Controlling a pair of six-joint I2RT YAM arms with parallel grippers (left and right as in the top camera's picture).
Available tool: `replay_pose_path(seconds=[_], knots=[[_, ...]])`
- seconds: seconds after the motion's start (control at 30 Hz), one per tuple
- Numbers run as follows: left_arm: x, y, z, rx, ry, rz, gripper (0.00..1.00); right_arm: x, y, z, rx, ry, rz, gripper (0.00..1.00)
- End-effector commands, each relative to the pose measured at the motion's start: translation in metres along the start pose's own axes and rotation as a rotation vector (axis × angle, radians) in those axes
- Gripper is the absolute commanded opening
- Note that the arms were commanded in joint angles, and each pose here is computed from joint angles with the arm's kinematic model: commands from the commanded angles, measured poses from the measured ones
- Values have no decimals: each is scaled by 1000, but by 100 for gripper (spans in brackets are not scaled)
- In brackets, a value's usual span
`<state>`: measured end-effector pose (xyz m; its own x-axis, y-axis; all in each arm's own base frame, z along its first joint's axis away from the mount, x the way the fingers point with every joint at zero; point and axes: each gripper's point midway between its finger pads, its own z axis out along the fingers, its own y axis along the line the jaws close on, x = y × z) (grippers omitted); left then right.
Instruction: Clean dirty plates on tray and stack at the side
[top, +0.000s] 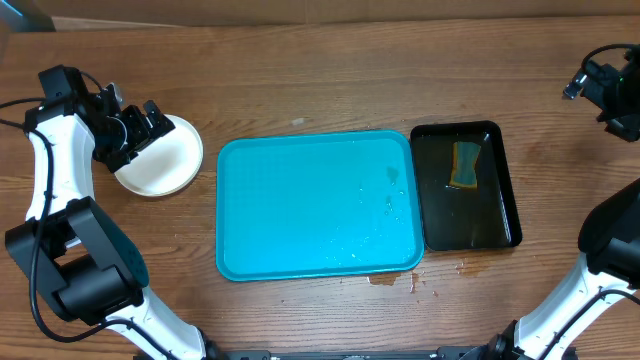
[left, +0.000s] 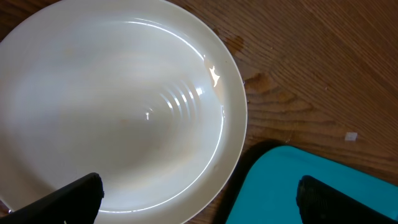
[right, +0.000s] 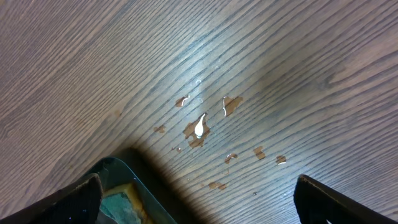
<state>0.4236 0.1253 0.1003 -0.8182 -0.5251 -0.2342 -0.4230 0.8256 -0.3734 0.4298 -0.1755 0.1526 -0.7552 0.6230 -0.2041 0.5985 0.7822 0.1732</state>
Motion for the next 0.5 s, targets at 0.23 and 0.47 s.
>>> replay_pose_path(seconds=[0.23, 0.47], knots=[[3, 1, 2, -2, 8, 22, 100, -3, 8, -14, -11, -38, -10, 100], [3, 1, 2, -2, 8, 22, 100, 4, 41, -86, -72, -190, -83, 100]])
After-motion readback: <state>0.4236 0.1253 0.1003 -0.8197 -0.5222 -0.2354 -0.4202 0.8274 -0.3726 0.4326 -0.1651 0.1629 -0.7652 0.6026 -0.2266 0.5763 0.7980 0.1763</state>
